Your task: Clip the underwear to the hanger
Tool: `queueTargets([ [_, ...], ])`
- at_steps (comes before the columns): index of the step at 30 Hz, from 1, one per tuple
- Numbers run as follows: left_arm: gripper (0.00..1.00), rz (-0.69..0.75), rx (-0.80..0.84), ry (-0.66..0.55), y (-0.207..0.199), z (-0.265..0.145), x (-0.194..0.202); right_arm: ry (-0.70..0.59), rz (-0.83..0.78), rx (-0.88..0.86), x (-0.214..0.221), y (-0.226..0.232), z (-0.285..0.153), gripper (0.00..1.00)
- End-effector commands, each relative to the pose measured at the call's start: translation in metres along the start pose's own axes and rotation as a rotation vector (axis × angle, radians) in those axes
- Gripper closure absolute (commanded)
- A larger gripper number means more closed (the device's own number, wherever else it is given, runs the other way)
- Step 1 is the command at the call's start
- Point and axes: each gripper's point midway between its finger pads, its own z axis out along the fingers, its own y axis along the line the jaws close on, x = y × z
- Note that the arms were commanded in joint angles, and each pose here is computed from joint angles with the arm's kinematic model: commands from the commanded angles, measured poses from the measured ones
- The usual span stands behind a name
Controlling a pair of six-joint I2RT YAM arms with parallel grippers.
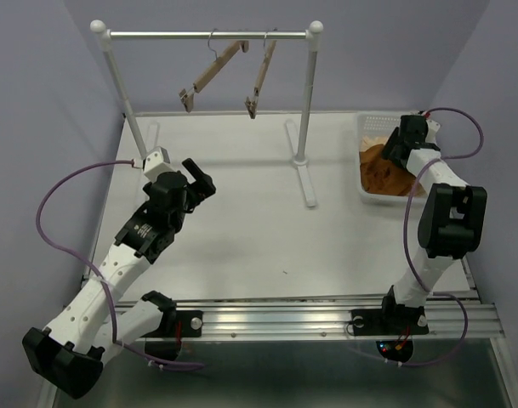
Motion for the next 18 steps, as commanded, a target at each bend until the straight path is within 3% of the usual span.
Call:
queueTargets([
  [1,0.01,-0.017,0.01,-0.039,-0.005,0.002,-0.011,0.026,-0.003,-0.036,-0.002,0.005,0.011,0.05],
  [4,0.01,-0.018,0.009,-0.04,-0.005,0.004,-0.011,0.029,0.004,0.007,0.004,-0.002,0.016,0.5],
  [5,0.01,-0.016,0.007,-0.042,-0.005,0.004,-0.012,0.021,0.006,0.02,0.002,-0.004,0.016,0.75],
  [8,0.01,-0.012,0.005,-0.047,-0.006,0.006,-0.014,-0.017,-0.003,0.057,-0.01,-0.012,0.011,0.94],
  [9,0.01,-0.008,0.003,-0.047,-0.006,0.006,-0.014,-0.033,-0.005,0.067,-0.014,-0.014,0.009,0.99],
  [13,0.01,-0.005,0.004,-0.048,-0.007,0.007,-0.015,-0.102,0.003,-0.002,-0.039,-0.007,-0.01,0.99],
  [18,0.01,-0.006,0.012,-0.055,-0.008,0.007,-0.015,-0.253,-0.024,-0.253,-0.087,0.021,-0.067,0.99],
])
